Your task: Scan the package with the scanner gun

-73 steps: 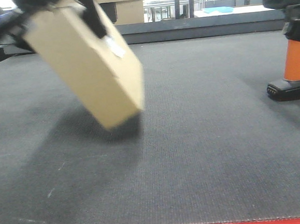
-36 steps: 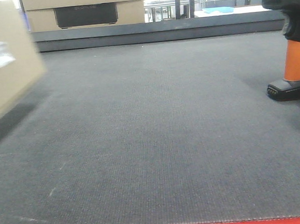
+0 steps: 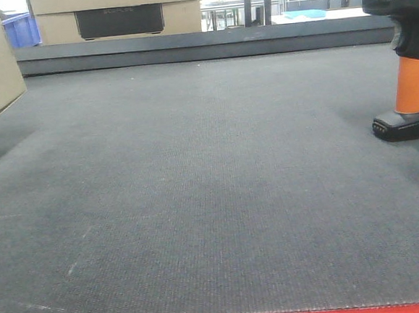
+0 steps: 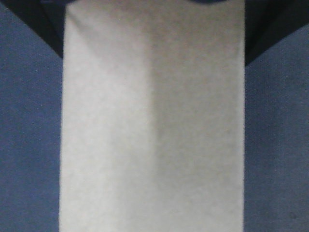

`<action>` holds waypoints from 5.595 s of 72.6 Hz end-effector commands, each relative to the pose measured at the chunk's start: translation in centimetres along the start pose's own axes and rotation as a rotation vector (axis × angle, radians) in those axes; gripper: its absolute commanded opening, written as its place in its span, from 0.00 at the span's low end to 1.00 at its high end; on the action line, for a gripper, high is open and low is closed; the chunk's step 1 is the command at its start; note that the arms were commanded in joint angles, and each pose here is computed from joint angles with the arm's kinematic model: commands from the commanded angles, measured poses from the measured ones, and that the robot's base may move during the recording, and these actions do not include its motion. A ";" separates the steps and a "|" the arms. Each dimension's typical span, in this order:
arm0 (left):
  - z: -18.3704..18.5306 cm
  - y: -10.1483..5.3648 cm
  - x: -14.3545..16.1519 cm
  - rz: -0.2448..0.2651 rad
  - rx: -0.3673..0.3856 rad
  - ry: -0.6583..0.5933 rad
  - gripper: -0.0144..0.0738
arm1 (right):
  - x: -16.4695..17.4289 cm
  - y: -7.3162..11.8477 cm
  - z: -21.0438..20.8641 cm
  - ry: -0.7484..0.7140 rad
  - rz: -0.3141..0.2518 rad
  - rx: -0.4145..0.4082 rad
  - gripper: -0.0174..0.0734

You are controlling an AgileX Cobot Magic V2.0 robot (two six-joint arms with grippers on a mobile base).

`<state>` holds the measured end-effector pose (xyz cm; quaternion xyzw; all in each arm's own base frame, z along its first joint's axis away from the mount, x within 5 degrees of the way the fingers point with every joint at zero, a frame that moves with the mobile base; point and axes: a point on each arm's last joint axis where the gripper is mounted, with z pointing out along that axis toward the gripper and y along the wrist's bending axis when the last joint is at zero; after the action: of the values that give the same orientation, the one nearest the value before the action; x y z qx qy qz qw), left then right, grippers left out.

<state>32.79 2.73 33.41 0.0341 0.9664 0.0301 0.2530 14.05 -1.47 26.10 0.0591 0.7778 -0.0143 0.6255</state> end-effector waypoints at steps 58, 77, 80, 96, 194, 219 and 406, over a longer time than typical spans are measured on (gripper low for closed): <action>2.3 0.0 0.0 -0.094 0.017 0.081 0.84 | 0.0 0.0 -0.1 -0.003 -0.002 0.002 0.01; -3.5 0.0 0.3 -0.121 -0.001 -0.080 0.66 | 0.0 0.0 -0.1 -0.003 -0.002 0.002 0.01; -4.5 -0.1 0.5 -0.122 -0.002 -0.107 0.59 | 0.0 0.0 -0.1 -0.003 -0.002 0.002 0.01; -9.1 -0.5 1.5 -0.134 0.008 -0.262 0.06 | -0.1 0.0 -0.2 -0.012 -0.002 0.002 0.01; -9.4 -3.6 23.0 -0.164 -0.066 -1.127 0.04 | -1.1 -0.3 -7.9 -0.235 0.002 0.038 0.01; -10.3 -4.0 25.4 -0.157 -0.075 -1.249 0.04 | -1.1 -0.3 -9.3 -0.305 0.004 0.037 0.01; -10.4 -4.0 25.5 -0.157 -0.075 -1.254 0.04 | 6.3 0.0 -7.4 -0.331 -0.076 -0.053 0.01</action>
<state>5.45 0.37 29.59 -0.0343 0.6415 0.0161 0.7662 5.63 -0.25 21.39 0.0085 0.6759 -0.0232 0.7366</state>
